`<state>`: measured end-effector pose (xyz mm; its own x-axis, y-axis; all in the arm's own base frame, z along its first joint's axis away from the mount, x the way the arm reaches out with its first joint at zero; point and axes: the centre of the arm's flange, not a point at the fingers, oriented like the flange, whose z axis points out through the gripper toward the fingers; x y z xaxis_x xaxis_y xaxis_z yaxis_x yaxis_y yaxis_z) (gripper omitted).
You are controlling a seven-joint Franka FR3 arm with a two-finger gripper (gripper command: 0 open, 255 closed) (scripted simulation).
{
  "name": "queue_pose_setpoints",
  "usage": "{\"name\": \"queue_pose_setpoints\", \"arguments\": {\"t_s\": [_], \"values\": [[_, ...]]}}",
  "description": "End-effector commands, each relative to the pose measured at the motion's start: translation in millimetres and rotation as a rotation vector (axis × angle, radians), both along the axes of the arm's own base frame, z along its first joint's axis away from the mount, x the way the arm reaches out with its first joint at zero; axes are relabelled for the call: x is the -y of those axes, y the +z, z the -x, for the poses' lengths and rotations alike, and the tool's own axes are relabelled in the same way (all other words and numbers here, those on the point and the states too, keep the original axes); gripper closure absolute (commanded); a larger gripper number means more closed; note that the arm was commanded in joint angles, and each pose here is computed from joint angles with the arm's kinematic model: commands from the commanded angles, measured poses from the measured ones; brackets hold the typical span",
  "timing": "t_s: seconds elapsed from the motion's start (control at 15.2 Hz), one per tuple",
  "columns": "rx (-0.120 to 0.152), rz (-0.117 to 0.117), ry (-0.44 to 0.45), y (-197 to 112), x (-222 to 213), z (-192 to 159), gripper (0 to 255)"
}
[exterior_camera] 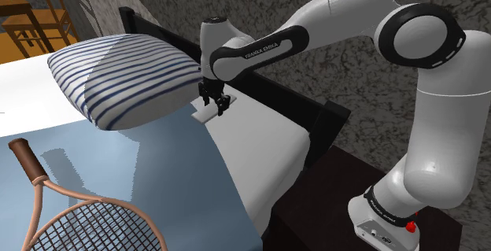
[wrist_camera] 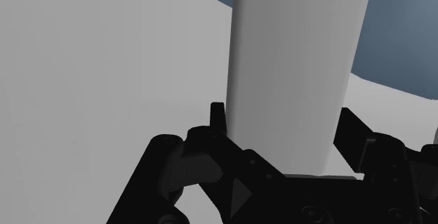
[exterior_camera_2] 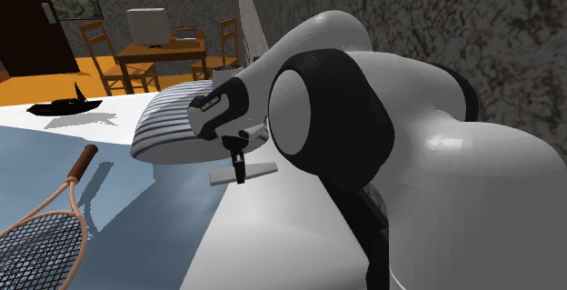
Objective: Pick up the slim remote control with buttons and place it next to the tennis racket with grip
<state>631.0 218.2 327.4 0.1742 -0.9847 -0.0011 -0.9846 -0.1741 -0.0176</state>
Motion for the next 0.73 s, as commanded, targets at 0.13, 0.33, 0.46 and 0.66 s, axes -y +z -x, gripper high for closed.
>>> {"name": "queue_pose_setpoints", "arguments": {"t_s": [0.13, 0.33, 0.46, 0.66], "values": [[0.000, 0.000, 0.000, 21.2, -0.6, 0.1, 255], [0.000, 0.000, 0.000, 37.0, -0.6, 0.1, 255], [0.000, 0.000, 0.000, 47.6, -0.6, 0.1, 255], [0.000, 0.000, 0.000, 63.4, -0.6, 0.1, 255]]}}
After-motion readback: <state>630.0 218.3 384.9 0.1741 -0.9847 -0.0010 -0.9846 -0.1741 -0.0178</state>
